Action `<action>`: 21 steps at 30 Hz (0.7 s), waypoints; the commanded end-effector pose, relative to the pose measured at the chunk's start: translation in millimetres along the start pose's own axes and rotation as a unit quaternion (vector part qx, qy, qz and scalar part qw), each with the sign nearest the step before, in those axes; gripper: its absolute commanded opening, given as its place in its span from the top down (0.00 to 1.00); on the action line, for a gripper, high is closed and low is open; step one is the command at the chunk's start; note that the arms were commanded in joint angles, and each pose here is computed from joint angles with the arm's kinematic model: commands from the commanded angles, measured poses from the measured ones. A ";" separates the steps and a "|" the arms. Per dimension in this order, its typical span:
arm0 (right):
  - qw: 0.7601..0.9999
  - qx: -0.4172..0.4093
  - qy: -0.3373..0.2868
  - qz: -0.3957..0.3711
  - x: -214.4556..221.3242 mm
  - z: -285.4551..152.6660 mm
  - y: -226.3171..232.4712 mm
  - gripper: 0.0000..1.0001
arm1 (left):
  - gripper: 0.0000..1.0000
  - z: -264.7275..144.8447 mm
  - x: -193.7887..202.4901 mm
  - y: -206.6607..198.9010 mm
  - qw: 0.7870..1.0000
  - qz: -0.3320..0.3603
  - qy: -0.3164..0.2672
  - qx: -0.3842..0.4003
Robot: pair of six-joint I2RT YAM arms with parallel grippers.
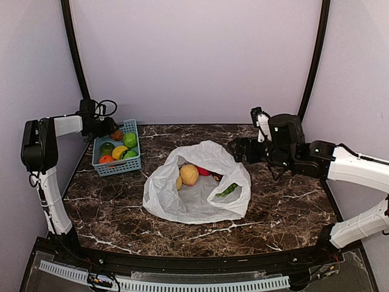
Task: Untie the knot of the plastic bag and take out the fruit
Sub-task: Place the fake fruit in the bin.
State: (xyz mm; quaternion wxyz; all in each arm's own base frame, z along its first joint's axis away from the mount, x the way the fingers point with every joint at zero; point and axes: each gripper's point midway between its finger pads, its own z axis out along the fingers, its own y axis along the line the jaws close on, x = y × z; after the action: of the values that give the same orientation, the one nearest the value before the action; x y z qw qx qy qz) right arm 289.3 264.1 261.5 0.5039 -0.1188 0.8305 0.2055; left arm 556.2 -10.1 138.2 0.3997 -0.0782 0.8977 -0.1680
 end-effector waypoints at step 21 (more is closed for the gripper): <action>0.999 0.003 0.031 0.007 5.4 20.8 -1.9 0.01 | 0.30 23.5 16.7 14.6 0.999 0.018 0.032 -0.013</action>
State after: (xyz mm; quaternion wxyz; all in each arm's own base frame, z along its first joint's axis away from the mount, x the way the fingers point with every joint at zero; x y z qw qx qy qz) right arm 299.3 271.2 236.0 0.4674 -0.1273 0.8534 0.1925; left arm 564.7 -5.2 100.7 0.3767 -0.0667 0.9116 -0.1504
